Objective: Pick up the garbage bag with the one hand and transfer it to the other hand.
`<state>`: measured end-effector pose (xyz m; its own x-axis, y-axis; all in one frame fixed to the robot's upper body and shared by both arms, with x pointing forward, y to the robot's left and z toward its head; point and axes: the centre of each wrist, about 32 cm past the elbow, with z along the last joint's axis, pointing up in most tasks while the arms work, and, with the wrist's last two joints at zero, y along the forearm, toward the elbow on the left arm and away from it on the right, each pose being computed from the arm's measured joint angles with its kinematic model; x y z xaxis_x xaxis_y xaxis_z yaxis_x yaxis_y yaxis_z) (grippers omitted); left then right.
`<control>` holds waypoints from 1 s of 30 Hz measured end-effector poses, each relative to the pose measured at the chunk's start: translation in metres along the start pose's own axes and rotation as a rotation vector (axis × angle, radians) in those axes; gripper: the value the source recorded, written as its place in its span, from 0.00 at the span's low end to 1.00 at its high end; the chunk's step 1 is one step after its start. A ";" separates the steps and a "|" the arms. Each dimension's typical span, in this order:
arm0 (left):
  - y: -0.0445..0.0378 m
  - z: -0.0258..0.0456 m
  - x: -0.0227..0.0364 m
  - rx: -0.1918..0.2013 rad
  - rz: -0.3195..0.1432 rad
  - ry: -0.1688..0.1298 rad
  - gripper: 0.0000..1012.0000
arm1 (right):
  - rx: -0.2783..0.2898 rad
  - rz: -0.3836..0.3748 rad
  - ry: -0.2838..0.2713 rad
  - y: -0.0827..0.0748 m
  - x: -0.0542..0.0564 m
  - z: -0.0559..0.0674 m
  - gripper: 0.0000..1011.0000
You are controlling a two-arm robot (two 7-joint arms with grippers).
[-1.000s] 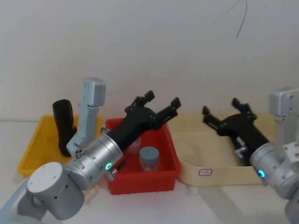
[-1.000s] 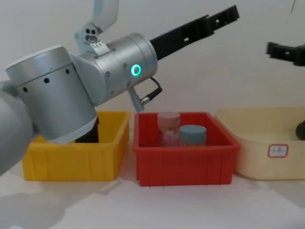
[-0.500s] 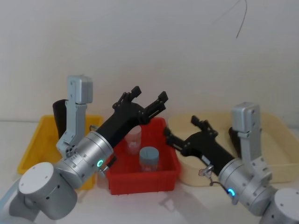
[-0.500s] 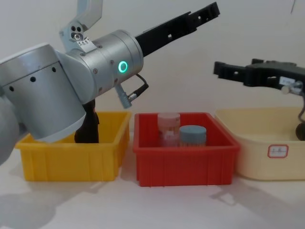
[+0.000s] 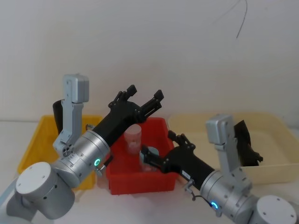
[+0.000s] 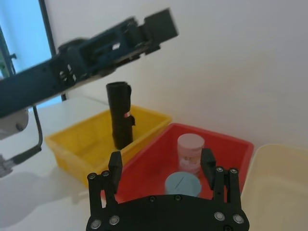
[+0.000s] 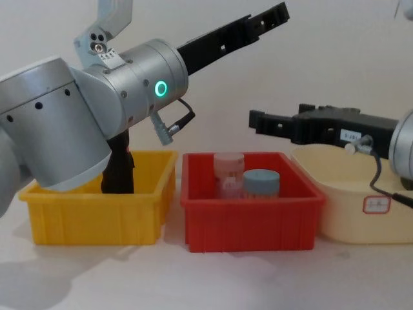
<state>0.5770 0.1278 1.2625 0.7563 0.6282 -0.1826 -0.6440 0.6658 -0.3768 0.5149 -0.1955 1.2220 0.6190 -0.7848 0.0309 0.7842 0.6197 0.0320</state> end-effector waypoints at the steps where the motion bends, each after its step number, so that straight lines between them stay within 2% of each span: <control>1: 0.0001 0.0001 0.0001 0.000 0.001 0.000 0.99 | -0.007 0.007 -0.003 0.001 -0.001 -0.001 0.99; 7: 0.0005 0.0004 0.0004 -0.001 0.005 -0.002 0.99 | -0.038 0.032 -0.014 0.004 0.000 -0.007 0.99; 14: 0.0008 0.0007 0.0006 -0.001 0.007 -0.002 0.99 | -0.074 0.053 -0.019 0.007 0.005 -0.016 0.99; 23: 0.0010 0.0010 0.0007 -0.002 0.009 -0.003 0.99 | -0.108 0.072 0.023 0.014 0.019 -0.028 0.99; 30: 0.0011 0.0010 0.0009 -0.002 0.010 -0.004 0.99 | -0.119 0.079 0.048 0.021 0.029 -0.030 0.99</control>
<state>0.5768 0.1295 1.2628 0.7495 0.6362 -0.1830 -0.6513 0.6589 -0.3764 0.5509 -0.2053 1.1932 0.6778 -0.7350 -0.0197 0.7311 0.6766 -0.0876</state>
